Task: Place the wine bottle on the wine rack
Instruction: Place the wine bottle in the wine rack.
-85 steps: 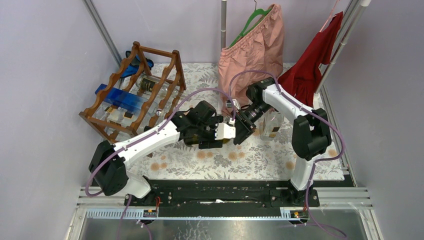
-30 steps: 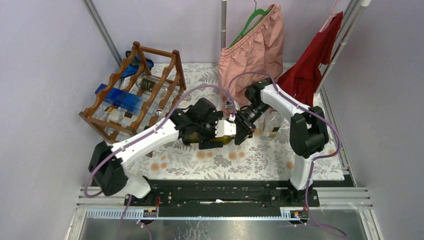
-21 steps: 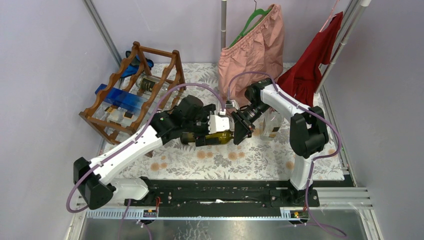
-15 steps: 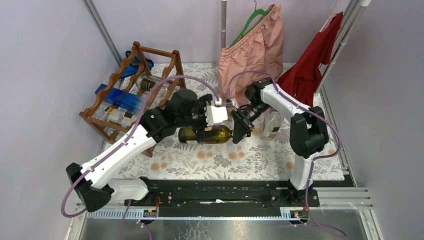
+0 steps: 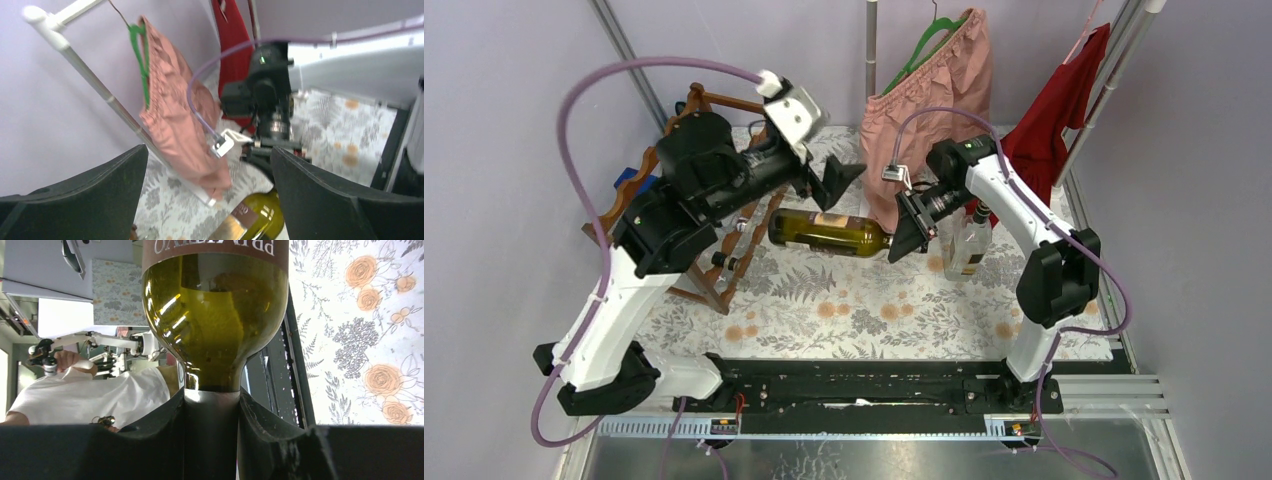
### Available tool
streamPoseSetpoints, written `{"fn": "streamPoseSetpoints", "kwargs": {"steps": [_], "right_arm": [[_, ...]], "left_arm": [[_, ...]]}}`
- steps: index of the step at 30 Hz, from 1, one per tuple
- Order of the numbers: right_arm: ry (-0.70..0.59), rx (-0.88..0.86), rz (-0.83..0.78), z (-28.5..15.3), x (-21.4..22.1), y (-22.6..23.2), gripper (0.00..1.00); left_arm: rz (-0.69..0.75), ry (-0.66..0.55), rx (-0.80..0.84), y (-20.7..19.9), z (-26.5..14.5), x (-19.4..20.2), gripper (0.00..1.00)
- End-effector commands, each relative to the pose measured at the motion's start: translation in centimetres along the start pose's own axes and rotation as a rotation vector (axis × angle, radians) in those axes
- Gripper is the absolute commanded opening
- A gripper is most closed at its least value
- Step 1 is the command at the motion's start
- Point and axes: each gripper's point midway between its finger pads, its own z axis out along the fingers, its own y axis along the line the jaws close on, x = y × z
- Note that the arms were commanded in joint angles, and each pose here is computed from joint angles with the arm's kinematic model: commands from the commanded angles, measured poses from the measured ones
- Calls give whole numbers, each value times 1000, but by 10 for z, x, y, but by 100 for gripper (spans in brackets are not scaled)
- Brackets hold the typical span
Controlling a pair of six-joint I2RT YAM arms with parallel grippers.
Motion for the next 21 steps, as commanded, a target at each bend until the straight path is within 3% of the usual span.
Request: {"fn": "streamPoseSetpoints", "kwargs": {"steps": [1,5,13,21], "right_arm": [[-128,-85,-174,-13,-28,50,0],[-186,-34,-214,-18,-51,54,0],[-222,-57,-229,-8,-92,69,0],[-271,-124,-161,7,-128,90,0]], "left_arm": [[-309,-171,-152,27,-13,-61,99],[-439,-288,-219,42,-32,-96,98],[-564,-385,-333,59,-60,-103,96],[-543,-406,-366,68,-66,-118,95]]}}
